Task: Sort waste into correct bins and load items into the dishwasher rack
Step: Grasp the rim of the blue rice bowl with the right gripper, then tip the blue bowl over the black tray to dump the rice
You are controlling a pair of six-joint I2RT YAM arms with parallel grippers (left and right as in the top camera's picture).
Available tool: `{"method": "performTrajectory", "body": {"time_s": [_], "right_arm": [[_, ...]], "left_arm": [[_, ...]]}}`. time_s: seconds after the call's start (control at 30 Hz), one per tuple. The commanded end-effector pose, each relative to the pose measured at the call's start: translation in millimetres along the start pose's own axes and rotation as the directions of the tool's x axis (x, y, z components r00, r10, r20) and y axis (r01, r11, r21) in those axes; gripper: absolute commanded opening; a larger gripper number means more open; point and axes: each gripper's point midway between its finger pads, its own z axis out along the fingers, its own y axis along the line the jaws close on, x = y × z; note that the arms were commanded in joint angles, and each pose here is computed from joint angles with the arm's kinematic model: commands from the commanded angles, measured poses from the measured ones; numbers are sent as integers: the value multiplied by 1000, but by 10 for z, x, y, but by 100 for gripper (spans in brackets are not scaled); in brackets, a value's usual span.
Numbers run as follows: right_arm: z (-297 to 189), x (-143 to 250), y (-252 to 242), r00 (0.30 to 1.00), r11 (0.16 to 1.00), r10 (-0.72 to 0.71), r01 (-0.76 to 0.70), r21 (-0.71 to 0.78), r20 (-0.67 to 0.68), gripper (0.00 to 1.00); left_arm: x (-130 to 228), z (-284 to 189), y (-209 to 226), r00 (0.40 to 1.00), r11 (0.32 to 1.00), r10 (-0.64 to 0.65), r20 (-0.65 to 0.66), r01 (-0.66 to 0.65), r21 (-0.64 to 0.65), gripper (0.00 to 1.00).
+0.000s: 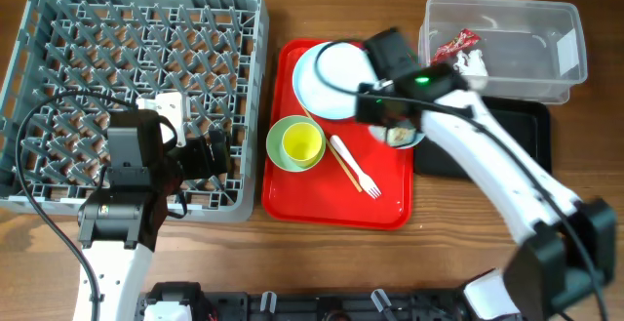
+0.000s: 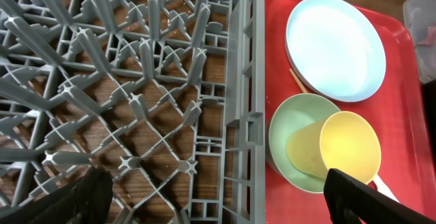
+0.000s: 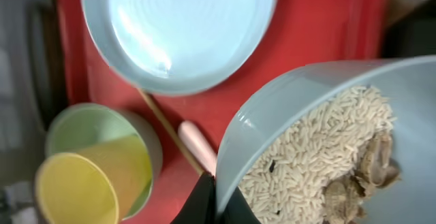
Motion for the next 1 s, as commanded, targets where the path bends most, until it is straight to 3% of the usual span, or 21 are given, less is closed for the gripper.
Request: {"method": "performTrajectory", "body": {"time_s": [0.0, 0.2, 0.4, 0.53, 0.77, 0.97], "right_arm": [[-356, -283, -162, 997, 993, 54, -47, -106, 61, 4], [-272, -278, -522, 990, 925, 115, -136, -354, -78, 4], [-70, -114, -781, 971, 846, 186, -235, -479, -147, 4], [-90, -108, -881, 963, 708, 231, -266, -654, -142, 4], [-282, -205, -1301, 906, 515, 386, -366, -775, -172, 5], [-326, -256, -1521, 831, 349, 474, -480, -805, -291, 4]], "left_arm": [[-86, -41, -1, 1000, 1000, -2, 23, 2, -4, 100], [-86, -40, 0, 1000, 1000, -2, 23, 2, -4, 100], [-86, -40, 0, 1000, 1000, -2, 23, 2, -4, 100], [-86, -41, -1, 1000, 1000, -2, 23, 2, -4, 100], [-86, -41, -1, 1000, 1000, -2, 23, 2, -4, 100], [-85, -41, -1, 1000, 1000, -2, 23, 2, -4, 100]]}}
